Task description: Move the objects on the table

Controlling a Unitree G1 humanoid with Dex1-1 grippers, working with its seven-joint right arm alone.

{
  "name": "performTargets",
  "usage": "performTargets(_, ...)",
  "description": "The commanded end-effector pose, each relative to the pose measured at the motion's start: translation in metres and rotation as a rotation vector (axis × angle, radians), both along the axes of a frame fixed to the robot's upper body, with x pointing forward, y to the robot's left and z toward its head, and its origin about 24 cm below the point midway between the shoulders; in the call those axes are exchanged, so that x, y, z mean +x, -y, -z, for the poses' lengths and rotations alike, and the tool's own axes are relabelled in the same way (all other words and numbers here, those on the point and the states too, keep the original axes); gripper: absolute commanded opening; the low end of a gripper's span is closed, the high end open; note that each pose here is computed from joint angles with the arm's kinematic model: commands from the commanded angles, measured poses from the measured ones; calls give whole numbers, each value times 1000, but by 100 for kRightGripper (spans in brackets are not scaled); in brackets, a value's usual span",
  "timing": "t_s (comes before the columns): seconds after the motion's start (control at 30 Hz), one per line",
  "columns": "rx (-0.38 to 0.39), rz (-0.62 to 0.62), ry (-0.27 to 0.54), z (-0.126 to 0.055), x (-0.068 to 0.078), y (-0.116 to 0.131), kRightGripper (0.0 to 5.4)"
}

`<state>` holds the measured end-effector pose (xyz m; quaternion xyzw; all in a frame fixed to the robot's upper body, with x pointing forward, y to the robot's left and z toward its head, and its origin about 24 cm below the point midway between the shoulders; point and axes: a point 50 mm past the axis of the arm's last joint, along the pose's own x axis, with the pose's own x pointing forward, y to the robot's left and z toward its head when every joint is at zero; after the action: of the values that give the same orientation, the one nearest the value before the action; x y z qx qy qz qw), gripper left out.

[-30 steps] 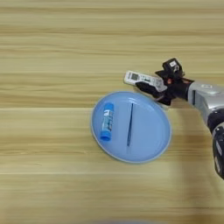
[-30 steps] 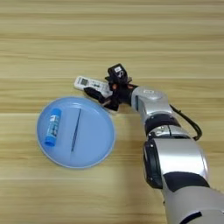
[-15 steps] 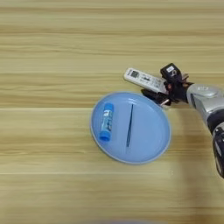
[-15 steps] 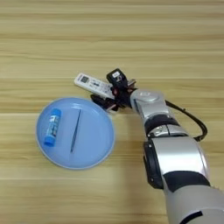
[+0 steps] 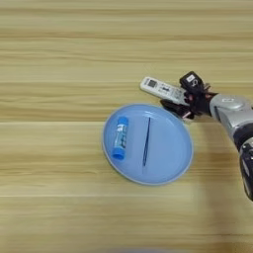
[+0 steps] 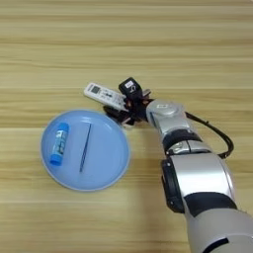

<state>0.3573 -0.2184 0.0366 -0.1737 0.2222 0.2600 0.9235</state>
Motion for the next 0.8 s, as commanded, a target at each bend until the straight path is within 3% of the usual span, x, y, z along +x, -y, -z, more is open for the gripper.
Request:
performTargets(0.03,-38,1,118,-34,17,3,406)
performTargets(0.43,-23,-27,101,-29,15,-2,294)
performTargets(0.8,-2,-75,87,-26,13,-7,289)
